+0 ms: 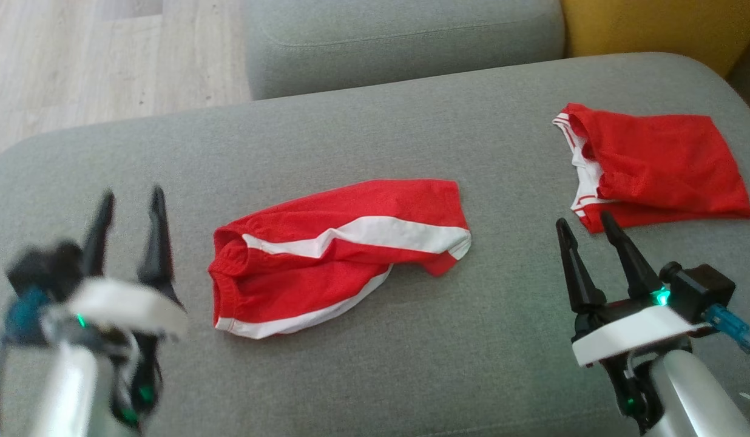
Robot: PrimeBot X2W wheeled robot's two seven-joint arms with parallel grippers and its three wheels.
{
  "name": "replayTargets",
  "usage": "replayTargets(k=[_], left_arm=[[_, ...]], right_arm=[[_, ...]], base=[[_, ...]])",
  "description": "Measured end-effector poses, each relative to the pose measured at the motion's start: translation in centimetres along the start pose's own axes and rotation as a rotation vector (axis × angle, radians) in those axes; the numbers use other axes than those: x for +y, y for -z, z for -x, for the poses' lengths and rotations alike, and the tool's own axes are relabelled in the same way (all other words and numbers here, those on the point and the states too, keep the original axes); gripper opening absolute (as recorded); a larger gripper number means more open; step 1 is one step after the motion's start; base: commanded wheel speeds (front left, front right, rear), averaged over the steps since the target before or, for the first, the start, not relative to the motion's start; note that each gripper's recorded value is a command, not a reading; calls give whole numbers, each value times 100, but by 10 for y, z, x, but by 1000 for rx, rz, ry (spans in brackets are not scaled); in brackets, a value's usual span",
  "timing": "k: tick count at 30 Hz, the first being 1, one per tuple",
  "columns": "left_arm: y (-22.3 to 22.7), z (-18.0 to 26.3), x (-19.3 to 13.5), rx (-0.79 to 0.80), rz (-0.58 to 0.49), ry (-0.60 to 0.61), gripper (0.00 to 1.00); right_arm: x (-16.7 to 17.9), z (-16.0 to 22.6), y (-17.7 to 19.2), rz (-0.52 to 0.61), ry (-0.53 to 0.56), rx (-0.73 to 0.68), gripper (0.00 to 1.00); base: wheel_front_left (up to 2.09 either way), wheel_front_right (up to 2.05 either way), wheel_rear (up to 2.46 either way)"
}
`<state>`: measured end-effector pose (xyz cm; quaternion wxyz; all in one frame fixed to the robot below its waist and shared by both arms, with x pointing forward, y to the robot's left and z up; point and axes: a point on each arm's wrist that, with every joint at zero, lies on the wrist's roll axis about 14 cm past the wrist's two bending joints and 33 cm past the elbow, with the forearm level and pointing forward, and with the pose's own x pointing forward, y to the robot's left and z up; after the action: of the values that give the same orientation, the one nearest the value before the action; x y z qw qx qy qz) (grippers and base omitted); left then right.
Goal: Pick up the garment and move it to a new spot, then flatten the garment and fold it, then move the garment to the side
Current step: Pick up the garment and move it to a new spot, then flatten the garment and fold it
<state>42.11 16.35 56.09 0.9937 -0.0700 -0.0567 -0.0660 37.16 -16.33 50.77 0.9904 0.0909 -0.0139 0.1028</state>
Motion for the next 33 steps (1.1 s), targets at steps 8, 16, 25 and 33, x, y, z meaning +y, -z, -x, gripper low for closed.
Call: replayTargets(k=[8,16,25,33], left_arm=[[53,53,-13,71,38,-79,100],[63,60,-18,93,58,-82,100],[62,62,-19,90,46,-74,100],[71,58,-25,162,41,-13,100]], right_arm=[[5,-3,2,-1,-15,2,100],[9,2,14,-14,-18,36,100],[9,3,10,-11,-19,28,100],[13,2,20,3,-42,88,100]], base=[[0,0,0],[0,0,0],[0,0,0],[0,0,0]])
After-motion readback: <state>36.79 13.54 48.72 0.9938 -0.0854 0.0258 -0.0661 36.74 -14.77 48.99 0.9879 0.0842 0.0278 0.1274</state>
